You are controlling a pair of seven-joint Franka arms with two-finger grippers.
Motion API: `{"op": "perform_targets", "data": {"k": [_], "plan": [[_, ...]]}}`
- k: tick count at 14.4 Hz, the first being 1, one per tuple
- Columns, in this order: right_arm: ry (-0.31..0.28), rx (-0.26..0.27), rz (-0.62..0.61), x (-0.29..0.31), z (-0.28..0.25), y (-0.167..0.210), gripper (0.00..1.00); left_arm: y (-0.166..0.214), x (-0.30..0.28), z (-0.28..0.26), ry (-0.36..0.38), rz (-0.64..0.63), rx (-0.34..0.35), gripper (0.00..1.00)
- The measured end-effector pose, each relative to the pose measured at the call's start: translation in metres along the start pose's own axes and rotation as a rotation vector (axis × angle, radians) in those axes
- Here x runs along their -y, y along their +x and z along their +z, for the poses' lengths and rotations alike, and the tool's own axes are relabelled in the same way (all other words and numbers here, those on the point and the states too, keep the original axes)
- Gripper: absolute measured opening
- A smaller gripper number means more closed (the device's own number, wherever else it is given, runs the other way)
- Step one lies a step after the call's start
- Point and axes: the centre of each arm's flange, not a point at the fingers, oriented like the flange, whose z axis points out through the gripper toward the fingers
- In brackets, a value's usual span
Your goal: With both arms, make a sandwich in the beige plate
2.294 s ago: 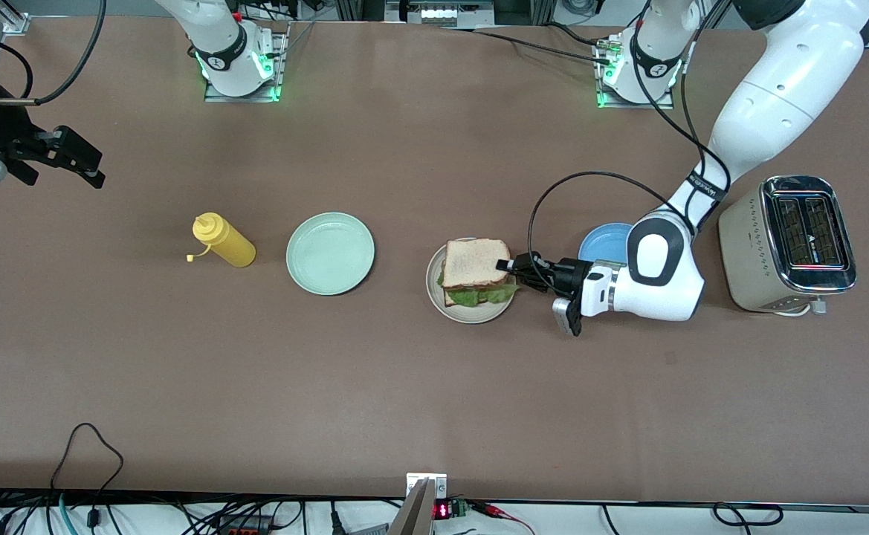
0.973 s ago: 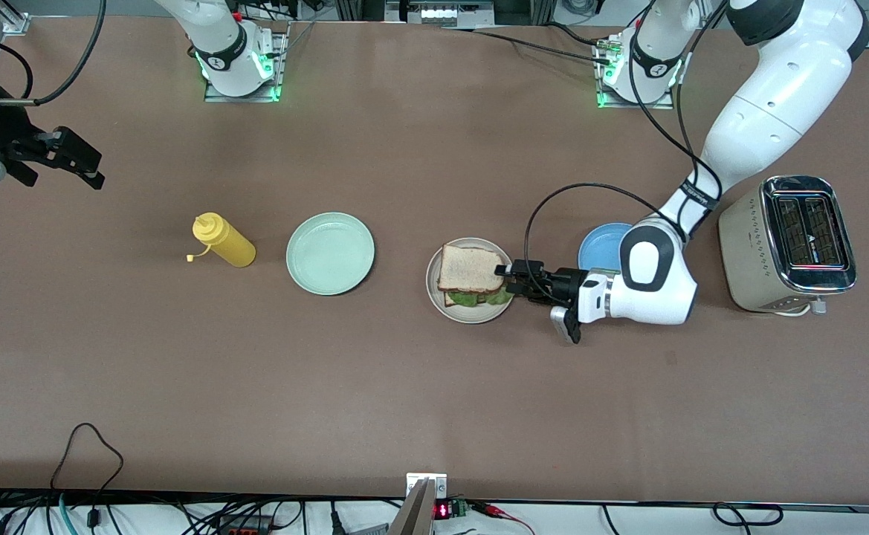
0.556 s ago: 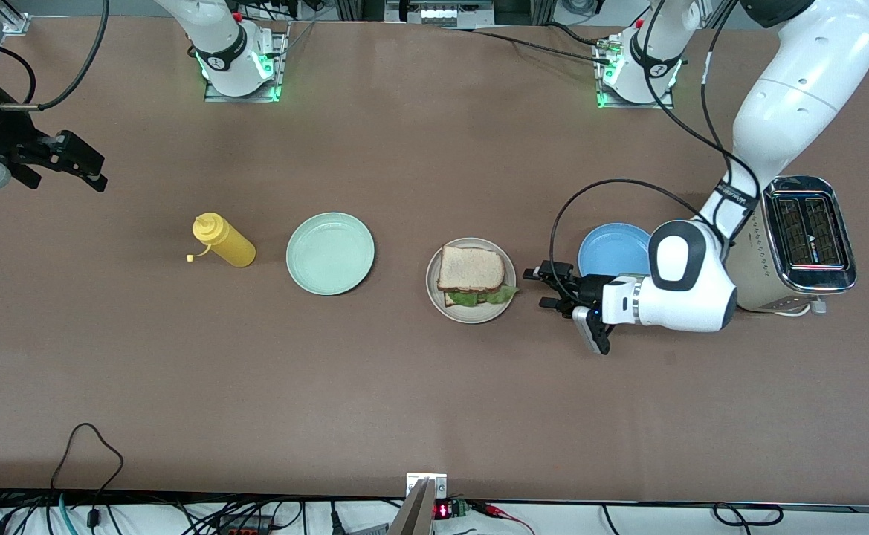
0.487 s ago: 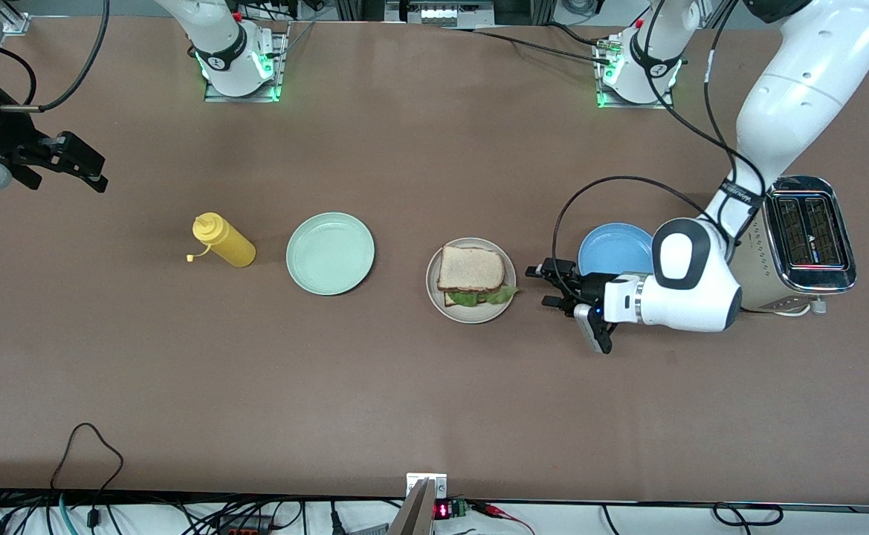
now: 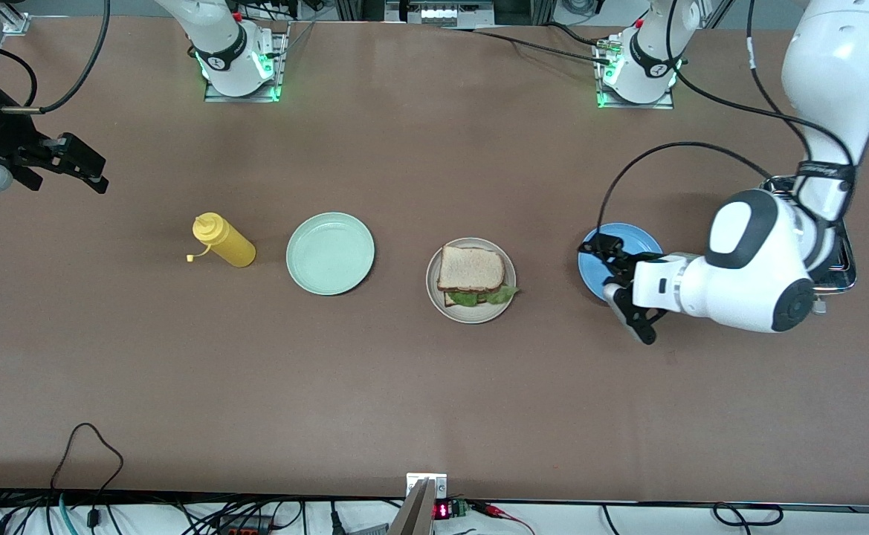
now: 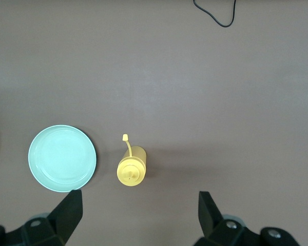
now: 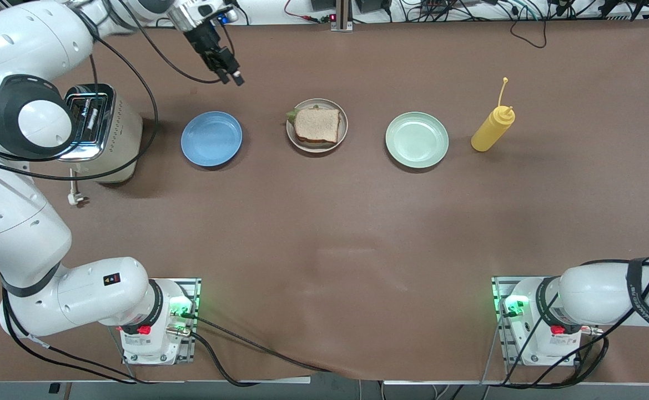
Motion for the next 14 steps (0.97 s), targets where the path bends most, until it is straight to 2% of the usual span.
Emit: {"op": "perform_targets", "data": {"k": [3,5,10,12,14], "plan": [[0.0,-0.001,-0.004,0.001,-0.001,0.0,1.0,-0.015,0.004,-0.016,0.082,-0.07,0.102,1.0],[0.0,-0.002,-0.008,0.002,-0.001,0.0,1.0,-0.023,-0.002,-0.027,0.13,-0.16,0.139,1.0],[0.0,0.007,-0.009,0.002,0.0,0.0,1.0,-0.038,-0.047,-0.072,0.281,-0.423,0.113,1.0],[0.0,0.018,-0.009,0.002,0.0,0.002,1.0,-0.049,-0.062,-0.094,0.379,-0.472,0.105,1.0],[0.0,0.025,-0.009,0.002,0.001,0.006,1.0,-0.06,-0.08,-0.118,0.445,-0.498,0.071,1.0]]}}
